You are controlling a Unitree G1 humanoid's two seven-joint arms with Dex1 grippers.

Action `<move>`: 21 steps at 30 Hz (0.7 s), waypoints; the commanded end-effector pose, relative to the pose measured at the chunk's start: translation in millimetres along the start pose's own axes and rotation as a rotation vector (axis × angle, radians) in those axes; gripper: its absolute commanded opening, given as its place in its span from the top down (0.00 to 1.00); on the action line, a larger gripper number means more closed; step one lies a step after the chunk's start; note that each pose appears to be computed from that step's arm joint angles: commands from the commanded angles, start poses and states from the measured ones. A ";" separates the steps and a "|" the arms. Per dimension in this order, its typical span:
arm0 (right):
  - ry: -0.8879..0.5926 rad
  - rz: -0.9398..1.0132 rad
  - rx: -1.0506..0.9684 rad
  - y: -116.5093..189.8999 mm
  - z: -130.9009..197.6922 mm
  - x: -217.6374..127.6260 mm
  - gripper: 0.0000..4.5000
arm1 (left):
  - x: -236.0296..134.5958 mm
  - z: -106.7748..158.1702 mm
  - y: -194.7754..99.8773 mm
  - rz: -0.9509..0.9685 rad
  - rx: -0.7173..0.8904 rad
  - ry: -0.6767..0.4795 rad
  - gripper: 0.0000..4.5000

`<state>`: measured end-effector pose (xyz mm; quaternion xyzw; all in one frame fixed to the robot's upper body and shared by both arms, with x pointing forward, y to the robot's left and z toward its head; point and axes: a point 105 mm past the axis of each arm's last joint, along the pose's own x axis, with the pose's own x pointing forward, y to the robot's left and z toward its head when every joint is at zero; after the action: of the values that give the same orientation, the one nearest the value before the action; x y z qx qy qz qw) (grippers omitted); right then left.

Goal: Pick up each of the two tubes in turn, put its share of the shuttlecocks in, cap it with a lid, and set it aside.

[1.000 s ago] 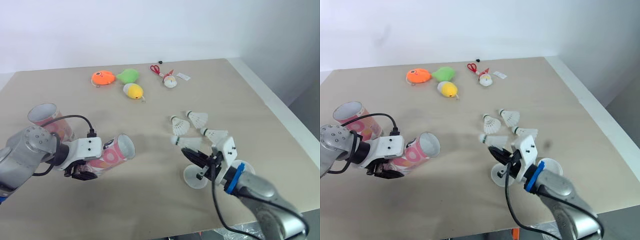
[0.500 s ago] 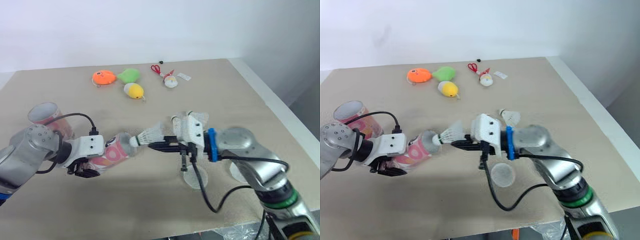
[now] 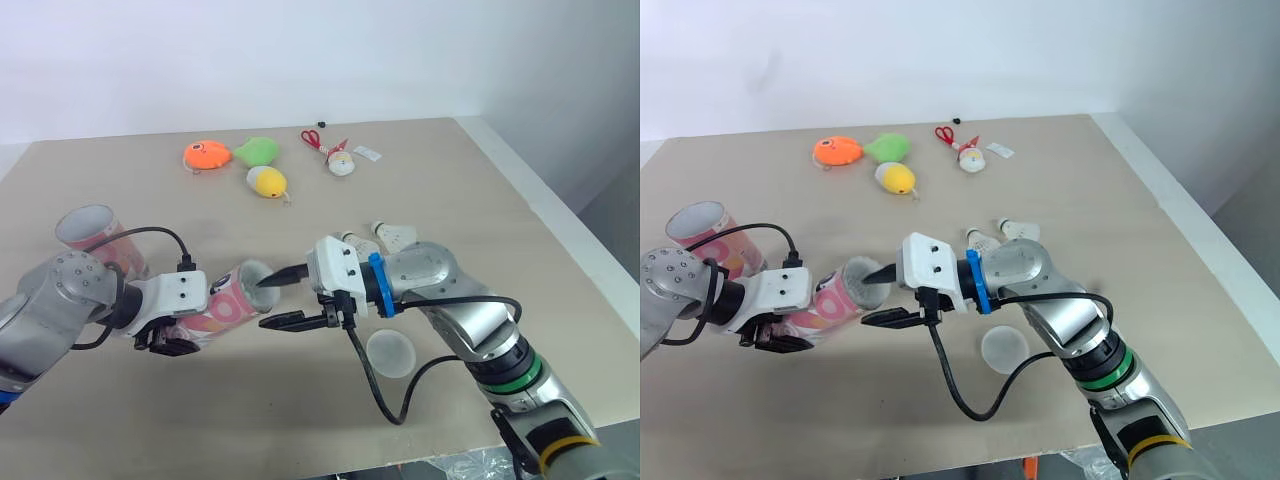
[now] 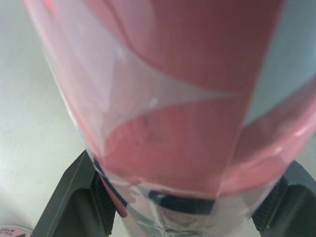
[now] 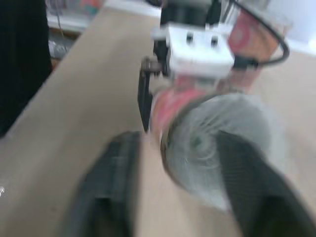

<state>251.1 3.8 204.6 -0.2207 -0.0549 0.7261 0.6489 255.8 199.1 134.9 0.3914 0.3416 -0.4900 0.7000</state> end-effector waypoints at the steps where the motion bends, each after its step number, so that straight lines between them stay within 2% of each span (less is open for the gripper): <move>1: -0.027 -0.014 -0.032 -11.1 17.9 -13.8 0.36 | 1.3 -3.2 -4.3 -0.014 -0.009 0.011 0.35; 4: 0.037 -0.045 -0.063 -33.6 15.0 -22.7 0.55 | 1.4 -4.9 -5.1 -0.010 -0.016 0.012 0.35; 5: 0.085 -0.017 -0.077 -35.1 10.5 -22.1 0.67 | 1.8 -5.3 -5.7 -0.009 -0.018 0.011 0.35; 6: 0.113 0.001 -0.097 -36.6 7.6 -17.6 0.74 | 2.3 -5.2 -6.3 -0.008 -0.020 0.009 0.35; 8: 0.156 0.050 -0.136 -35.4 2.0 -4.4 0.96 | 3.0 -4.6 -6.9 -0.007 -0.021 0.005 0.35; 9: 0.164 0.067 -0.152 -34.8 0.3 4.7 0.98 | 3.1 -4.0 -7.1 -0.006 -0.021 0.003 0.35; 16: 0.202 0.169 -0.255 -27.0 -6.2 61.4 0.98 | 3.3 -1.9 -8.0 -0.003 -0.025 -0.003 0.35; 21: 0.176 0.224 -0.291 -16.9 1.4 81.4 0.98 | 3.5 -1.2 -7.4 0.003 -0.026 -0.006 0.35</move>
<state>273.5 74.2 177.9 -0.3788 -0.0434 0.7450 0.5474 253.2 199.1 134.4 0.3879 0.3387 -0.4790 0.7109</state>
